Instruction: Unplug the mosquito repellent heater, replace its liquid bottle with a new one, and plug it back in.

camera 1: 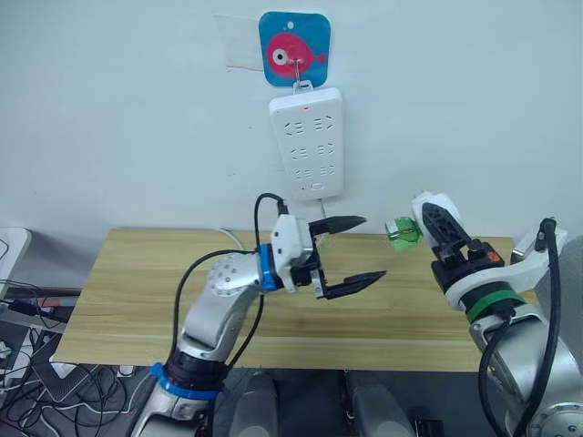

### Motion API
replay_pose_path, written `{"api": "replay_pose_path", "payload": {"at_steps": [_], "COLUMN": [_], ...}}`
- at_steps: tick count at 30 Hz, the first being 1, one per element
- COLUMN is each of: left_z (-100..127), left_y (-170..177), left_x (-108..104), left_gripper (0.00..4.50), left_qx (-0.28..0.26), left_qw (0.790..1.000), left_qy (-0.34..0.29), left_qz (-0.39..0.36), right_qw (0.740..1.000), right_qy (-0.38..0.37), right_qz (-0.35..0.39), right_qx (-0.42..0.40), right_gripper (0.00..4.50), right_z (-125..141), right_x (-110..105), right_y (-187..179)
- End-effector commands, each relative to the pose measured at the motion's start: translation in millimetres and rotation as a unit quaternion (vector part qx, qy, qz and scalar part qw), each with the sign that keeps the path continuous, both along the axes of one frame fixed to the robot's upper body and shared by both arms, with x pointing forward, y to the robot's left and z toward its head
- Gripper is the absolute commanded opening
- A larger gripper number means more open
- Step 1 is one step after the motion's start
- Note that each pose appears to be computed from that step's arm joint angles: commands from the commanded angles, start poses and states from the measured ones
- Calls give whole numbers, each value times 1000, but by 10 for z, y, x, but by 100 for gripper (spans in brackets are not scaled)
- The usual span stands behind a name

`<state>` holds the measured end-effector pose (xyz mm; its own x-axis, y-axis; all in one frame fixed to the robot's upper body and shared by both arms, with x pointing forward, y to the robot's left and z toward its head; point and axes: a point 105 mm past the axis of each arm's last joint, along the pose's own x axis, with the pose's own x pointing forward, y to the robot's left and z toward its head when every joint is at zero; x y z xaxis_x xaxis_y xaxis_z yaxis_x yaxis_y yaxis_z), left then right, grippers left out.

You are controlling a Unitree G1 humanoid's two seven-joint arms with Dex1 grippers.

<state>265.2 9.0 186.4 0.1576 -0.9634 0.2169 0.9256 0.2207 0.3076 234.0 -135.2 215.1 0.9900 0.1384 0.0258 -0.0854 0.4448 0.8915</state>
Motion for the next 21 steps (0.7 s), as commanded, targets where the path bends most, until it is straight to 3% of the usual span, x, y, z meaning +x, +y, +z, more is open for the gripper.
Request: {"api": "replay_pose_path", "payload": {"at_steps": [1,17,21], "left_z": [92,70,83], "left_y": [-73,-190,-196], "left_x": [26,97,110], "left_gripper": [447,447,356], "left_qx": [-17,-22,-29], "left_qw": [999,999,999], "left_qy": [-28,-47,-41], "left_qz": [10,6,9], "right_qw": [999,999,999], "right_qy": [-32,-31,-28], "right_qz": [12,37,41], "right_qx": [17,12,8], "right_gripper": [292,292,292], "right_z": [136,134,116], "right_x": [-86,-96,-101], "right_y": [65,167,179]}}
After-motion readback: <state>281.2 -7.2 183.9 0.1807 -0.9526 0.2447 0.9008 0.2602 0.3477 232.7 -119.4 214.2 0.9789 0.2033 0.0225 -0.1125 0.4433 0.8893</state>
